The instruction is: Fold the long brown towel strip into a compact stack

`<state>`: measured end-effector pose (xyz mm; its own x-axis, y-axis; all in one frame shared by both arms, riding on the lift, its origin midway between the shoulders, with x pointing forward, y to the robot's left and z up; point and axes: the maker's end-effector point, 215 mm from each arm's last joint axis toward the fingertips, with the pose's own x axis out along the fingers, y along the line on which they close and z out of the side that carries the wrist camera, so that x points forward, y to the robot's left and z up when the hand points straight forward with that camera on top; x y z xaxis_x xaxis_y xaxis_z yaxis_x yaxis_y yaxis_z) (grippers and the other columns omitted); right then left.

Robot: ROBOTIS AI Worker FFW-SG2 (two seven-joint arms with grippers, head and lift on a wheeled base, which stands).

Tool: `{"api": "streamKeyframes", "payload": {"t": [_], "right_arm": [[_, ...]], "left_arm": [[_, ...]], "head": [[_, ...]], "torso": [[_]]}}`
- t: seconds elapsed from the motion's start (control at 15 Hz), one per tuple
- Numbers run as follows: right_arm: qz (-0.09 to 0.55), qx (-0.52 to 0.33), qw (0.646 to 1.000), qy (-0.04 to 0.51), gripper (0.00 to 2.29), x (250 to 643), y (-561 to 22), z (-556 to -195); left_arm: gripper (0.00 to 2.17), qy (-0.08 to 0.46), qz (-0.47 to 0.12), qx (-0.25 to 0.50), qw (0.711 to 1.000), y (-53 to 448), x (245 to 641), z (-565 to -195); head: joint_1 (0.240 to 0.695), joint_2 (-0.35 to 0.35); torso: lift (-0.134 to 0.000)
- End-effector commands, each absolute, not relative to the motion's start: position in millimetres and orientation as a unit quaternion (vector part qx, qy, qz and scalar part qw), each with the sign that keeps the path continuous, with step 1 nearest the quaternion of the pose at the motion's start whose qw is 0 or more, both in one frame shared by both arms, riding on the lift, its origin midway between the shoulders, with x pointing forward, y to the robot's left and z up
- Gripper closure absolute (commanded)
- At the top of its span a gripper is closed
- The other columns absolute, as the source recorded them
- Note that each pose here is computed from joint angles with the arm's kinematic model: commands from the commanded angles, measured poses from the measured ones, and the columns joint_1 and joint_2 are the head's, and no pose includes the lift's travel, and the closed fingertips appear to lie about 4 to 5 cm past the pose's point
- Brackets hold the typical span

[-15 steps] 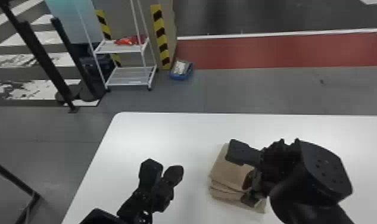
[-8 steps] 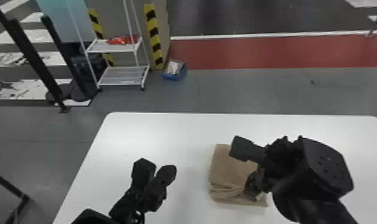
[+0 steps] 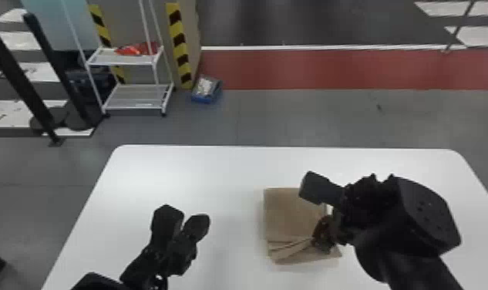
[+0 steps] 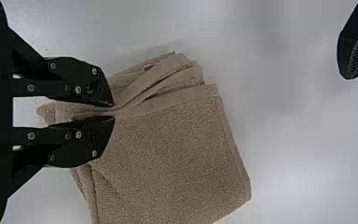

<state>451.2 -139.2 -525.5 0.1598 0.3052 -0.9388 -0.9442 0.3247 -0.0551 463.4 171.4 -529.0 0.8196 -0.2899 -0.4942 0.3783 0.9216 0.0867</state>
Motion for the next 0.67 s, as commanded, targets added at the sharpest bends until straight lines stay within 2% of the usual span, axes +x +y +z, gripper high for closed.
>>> {"api": "streamKeyframes", "payload": {"t": [0.0, 0.07, 0.27, 0.33, 0.47, 0.6], "right_arm": [[0.474, -0.344, 0.682, 0.438, 0.21, 449.1, -133.6, -519.4], [0.478, -0.337, 0.686, 0.433, 0.08, 450.3, -130.9, -516.5], [0.485, -0.324, 0.695, 0.42, 0.04, 453.7, -122.1, -507.1], [0.487, -0.323, 0.696, 0.418, 0.07, 454.2, -118.4, -505.9], [0.489, -0.337, 0.687, 0.42, 0.27, 452.9, -112.3, -508.6], [0.495, -0.346, 0.674, 0.424, 0.32, 445.4, -108.9, -517.5]], "left_arm": [[1.32, 0.248, -0.175, 0.091, 0.949, 172.0, 463.4, -530.4], [1.32, 0.251, -0.174, 0.091, 0.948, 173.4, 462.9, -531.9], [1.32, 0.254, -0.174, 0.092, 0.947, 174.1, 461.8, -532.7], [1.32, 0.254, -0.174, 0.092, 0.947, 174.1, 462.5, -532.1], [1.32, 0.255, -0.174, 0.091, 0.947, 172.6, 461.3, -532.9], [1.32, 0.254, -0.174, 0.092, 0.947, 172.8, 461.4, -532.9]], "head": [[0.695, 0.039], [0.695, 0.04], [0.695, 0.052], [0.695, 0.056], [0.695, 0.062], [0.695, 0.072]], "torso": [[0.0], [0.0], [0.0], [0.0], [0.0], [0.0]]}}
